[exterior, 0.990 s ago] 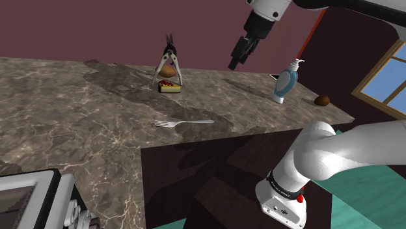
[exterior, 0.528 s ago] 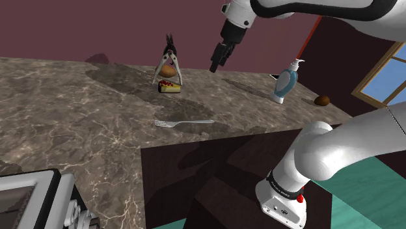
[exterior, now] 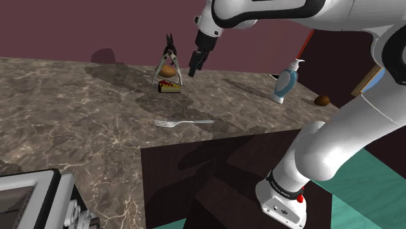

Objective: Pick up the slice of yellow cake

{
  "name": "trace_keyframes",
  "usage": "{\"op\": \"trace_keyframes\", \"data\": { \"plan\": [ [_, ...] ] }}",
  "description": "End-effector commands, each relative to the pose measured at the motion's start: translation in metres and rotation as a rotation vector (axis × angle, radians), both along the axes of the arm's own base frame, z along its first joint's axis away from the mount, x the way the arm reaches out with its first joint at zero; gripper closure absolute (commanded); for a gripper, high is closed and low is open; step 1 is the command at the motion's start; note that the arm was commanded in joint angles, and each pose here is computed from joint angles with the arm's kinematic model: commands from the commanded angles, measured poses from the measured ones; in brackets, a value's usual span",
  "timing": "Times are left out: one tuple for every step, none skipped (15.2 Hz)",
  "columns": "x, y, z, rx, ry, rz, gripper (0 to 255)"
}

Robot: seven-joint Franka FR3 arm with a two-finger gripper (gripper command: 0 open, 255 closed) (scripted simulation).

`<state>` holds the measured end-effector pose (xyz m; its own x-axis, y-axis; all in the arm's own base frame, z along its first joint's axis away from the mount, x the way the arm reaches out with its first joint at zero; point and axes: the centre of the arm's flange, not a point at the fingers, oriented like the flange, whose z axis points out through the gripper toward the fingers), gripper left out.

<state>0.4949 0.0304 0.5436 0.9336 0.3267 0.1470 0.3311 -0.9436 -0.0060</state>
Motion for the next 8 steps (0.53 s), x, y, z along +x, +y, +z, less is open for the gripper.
{"op": "trace_keyframes", "data": {
  "plan": [
    [0.023, 0.003, -0.014, 0.003, 0.007, 0.033, 0],
    [0.035, 0.005, -0.021, 0.004, 0.01, 0.049, 0],
    [0.047, 0.007, -0.028, 0.006, 0.014, 0.066, 0],
    [0.058, 0.009, -0.035, 0.008, 0.017, 0.082, 0],
    [0.07, 0.011, -0.042, 0.009, 0.021, 0.098, 0],
    [0.081, 0.014, -0.049, 0.011, 0.024, 0.114, 0],
    [0.093, 0.016, -0.056, 0.012, 0.028, 0.13, 0],
    [0.104, 0.019, -0.063, 0.014, 0.031, 0.146, 0]
  ]
}}
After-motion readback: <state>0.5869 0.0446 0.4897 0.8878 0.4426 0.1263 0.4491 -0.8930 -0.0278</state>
